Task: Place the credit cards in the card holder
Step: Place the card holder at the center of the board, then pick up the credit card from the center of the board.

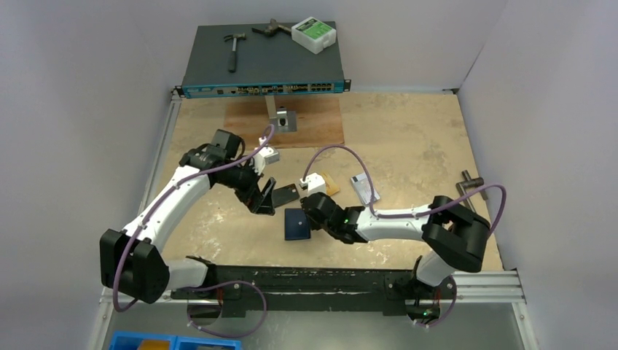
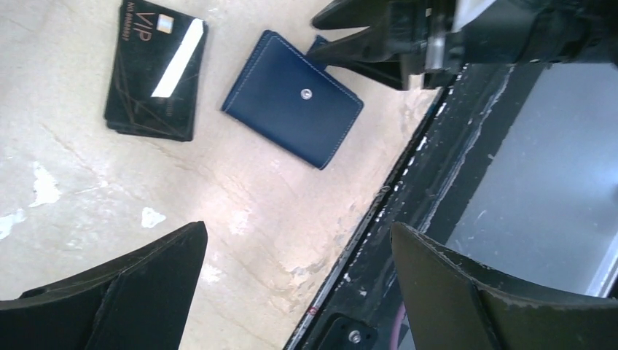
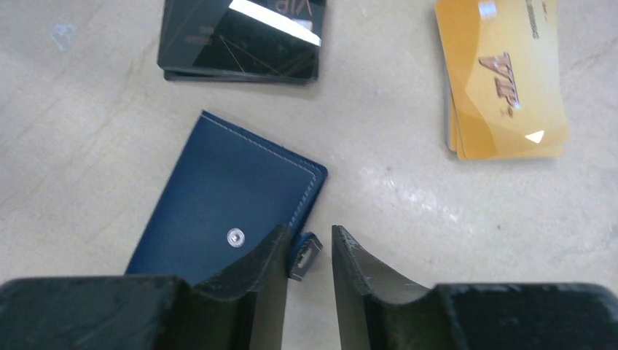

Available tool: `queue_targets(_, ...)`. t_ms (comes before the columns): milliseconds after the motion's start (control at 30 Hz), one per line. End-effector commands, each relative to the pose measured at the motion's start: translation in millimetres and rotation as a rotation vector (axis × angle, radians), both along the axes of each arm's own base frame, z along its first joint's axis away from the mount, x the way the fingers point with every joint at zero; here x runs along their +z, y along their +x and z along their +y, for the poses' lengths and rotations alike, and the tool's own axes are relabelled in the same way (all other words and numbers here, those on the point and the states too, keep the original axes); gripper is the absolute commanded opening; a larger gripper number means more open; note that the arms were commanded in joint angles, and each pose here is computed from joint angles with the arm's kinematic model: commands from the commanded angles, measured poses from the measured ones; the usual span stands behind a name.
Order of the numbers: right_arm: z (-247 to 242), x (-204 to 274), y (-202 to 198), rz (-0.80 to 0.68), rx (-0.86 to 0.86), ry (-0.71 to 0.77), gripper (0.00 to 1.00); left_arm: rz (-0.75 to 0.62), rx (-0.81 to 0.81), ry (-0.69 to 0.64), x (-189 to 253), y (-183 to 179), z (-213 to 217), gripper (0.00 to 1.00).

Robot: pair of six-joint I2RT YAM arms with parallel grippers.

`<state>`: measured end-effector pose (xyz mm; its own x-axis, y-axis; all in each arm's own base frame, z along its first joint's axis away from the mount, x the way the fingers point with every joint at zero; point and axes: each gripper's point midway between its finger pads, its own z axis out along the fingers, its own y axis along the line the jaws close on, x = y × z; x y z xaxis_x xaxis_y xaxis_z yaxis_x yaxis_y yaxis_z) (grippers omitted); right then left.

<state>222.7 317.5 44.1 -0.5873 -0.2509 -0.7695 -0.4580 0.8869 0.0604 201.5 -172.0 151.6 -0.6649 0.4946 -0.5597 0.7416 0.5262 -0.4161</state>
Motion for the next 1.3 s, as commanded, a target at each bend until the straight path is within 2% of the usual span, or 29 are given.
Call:
queue_targets(0,-18,8,-4,-0.003,-0.06,0.032,0.29,-0.078,0.007,0.071,1,22,8,0.97)
queue_targets(67,-23,19,-4,-0.015,-0.072,0.052,0.37,-0.072,0.019,0.1,-7,30,10,0.96)
queue_targets(167,-19,55,8,-0.08,-0.057,0.11,0.6,-0.11,0.035,0.155,-22,45,16,0.94)
queue_targets(267,-7,85,38,-0.098,-0.046,0.197,0.67,-0.193,0.042,0.2,-28,62,23,0.93)
queue_targets(433,25,87,82,-0.007,0.044,0.324,0.68,-0.401,0.042,0.22,-25,94,26,0.9)
queue_targets(567,44,78,105,0.069,0.072,0.42,0.66,-0.473,0.033,0.218,-31,110,23,0.9)
queue_targets(867,63,38,110,0.171,0.093,0.47,0.63,-0.674,-0.111,0.192,-50,122,10,0.92)
queue_targets(1033,66,22,110,0.207,0.079,0.47,0.62,-0.688,-0.172,0.208,-63,125,3,0.93)
queue_targets(1267,60,8,105,0.236,0.052,0.456,0.62,-0.609,-0.193,0.254,-81,129,-2,0.93)
